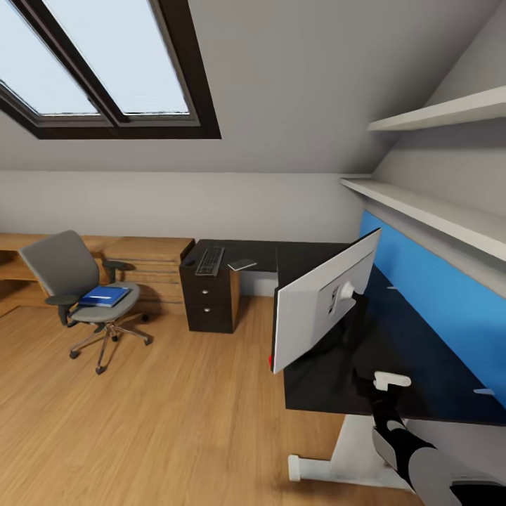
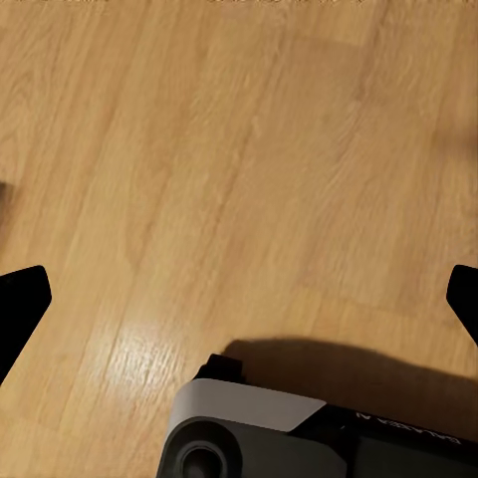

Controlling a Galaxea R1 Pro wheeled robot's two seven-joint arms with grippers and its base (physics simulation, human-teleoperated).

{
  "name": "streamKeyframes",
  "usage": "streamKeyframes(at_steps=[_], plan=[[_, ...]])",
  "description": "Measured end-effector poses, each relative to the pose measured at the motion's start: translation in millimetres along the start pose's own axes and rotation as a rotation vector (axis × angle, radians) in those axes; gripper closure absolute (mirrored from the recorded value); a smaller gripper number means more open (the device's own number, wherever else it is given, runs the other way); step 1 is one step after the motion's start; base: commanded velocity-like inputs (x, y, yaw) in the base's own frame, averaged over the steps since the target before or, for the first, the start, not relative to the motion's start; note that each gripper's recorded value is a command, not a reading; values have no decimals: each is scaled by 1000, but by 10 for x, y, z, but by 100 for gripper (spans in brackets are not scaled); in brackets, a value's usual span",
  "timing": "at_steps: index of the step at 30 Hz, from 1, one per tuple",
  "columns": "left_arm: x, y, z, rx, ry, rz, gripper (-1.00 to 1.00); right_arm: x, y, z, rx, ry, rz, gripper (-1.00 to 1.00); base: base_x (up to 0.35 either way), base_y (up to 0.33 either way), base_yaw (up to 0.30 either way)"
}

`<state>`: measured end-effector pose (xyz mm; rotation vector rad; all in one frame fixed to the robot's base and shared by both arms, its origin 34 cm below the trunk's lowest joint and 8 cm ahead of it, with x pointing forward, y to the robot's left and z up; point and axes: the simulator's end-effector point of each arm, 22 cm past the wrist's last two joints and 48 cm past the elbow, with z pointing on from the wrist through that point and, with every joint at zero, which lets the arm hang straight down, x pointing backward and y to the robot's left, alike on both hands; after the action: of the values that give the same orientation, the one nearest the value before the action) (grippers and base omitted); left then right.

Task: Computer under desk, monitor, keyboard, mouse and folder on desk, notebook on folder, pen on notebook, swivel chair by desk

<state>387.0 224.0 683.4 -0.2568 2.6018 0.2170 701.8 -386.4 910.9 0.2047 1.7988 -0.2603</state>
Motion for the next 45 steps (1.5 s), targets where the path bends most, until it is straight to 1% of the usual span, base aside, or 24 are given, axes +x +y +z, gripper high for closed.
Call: streamKeyframes(at_steps=[4, 10, 11, 12, 13, 15, 18, 20, 22, 27, 45], plan=[[1, -7, -2, 1, 0, 1, -100, 4, -3, -12, -3, -6, -6, -100, 208, 0, 0], [2, -21, -3, 3, 0, 2, -100, -14, 24, 6, -19, -6, -7, -100, 42, 0, 0], [3, -23, -4, 3, 1, 2, -100, -25, 44, 40, -22, 12, -7, -100, 2, 0, 0], [4, -24, -3, 4, 1, 3, -100, -145, 88, 193, -30, 83, -8, -100, 1, 0, 0], [3, -22, -5, 4, 0, 3, -100, -282, 103, 258, -33, 93, -8, -100, 0, 0, 0], [2, -18, -3, 3, 0, 3, -100, -384, 83, 316, -31, 117, -5, -100, 0, 0, 0], [0, -7, 0, 1, 0, 3, -100, -409, -41, 348, -8, 143, 17, -100, 0, 0, 0], [-1, -5, 1, 1, 0, 3, -100, -305, -142, 331, 12, 167, 34, -100, 0, 0, 0], [0, -8, 0, 1, 0, 3, -100, -229, -201, 309, 25, 171, 41, -100, 0, 0, 0], [0, -11, -2, 2, -1, 2, -100, -183, -253, 286, 36, 159, 45, -100, 51, 0, 0], [3, -22, -5, 3, 0, 2, -100, -188, -249, 278, 38, 142, 48, -100, 161, -17, 0]])
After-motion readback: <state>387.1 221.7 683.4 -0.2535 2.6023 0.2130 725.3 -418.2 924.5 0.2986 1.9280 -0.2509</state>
